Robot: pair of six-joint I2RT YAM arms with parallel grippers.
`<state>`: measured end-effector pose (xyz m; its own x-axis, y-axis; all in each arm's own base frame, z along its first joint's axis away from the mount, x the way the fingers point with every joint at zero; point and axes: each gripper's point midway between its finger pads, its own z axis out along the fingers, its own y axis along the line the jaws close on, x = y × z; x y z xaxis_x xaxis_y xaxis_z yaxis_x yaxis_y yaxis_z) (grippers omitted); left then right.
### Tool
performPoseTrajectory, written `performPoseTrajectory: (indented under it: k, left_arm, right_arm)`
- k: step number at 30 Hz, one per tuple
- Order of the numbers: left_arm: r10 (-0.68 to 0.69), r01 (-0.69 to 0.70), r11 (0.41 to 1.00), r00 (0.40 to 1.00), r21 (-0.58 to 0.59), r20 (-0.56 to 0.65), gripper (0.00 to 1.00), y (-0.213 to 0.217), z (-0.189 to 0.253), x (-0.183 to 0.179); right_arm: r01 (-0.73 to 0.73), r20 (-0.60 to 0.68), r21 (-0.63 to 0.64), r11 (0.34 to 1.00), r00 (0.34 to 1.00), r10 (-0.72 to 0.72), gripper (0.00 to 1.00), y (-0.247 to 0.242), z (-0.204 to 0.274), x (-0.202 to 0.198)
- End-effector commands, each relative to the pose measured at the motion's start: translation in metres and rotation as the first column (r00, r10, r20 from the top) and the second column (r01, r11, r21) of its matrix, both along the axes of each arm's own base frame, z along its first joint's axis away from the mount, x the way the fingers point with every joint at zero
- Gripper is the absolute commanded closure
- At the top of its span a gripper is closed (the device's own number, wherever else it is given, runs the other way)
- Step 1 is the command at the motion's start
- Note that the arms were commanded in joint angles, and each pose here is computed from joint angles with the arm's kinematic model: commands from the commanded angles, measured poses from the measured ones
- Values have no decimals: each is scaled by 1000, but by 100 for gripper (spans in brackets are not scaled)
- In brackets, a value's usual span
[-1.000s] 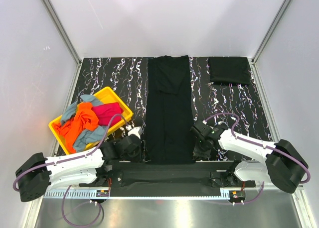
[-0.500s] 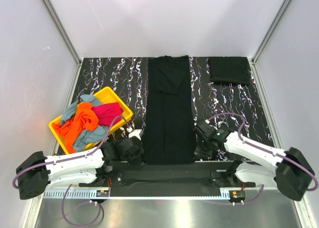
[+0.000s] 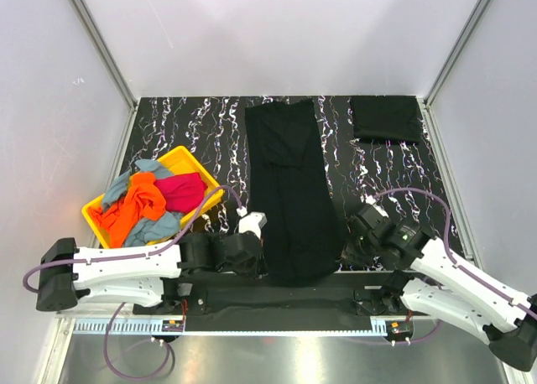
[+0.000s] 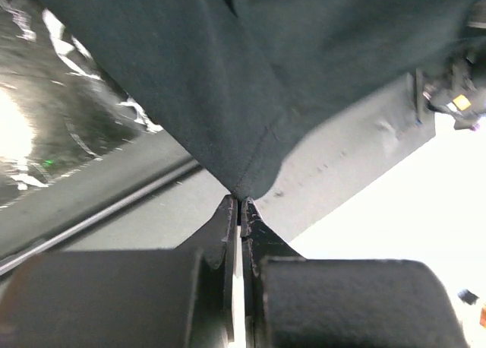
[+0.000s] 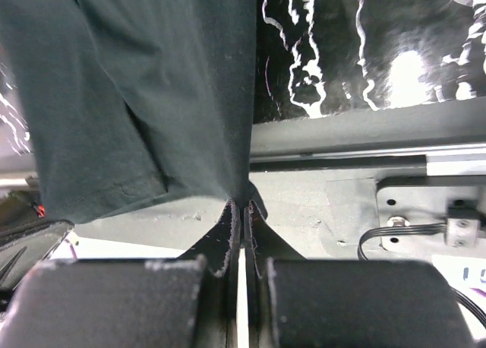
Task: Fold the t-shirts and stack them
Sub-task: Fold the tshirt
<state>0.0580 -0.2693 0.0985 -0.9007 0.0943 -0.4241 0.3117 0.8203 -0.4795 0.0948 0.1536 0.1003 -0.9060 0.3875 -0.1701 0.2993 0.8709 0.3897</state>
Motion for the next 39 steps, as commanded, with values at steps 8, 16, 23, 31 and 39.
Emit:
performPoseTrajectory:
  k: [8, 16, 23, 31, 39]
  left_arm:
    - [115, -119, 992, 990, 38, 83, 100, 16, 15, 99]
    - [147, -155, 983, 986, 101, 81, 100, 20, 8, 207]
    - [186, -203, 966, 976, 160, 118, 100, 27, 11, 309]
    - [237, -251, 960, 965, 125, 114, 100, 42, 12, 388]
    - [271, -275, 958, 960, 74, 65, 100, 45, -8, 437]
  right_arm:
    - [-22, 262, -196, 980, 962, 74, 100, 18, 46, 95]
    - [-120, 314, -213, 970, 931, 184, 100, 41, 55, 213]
    - [-128, 316, -264, 956, 925, 211, 100, 43, 27, 320]
    - [-109, 384, -156, 982, 909, 162, 100, 28, 46, 392]
    - [-178, 400, -22, 984, 901, 172, 100, 33, 37, 436]
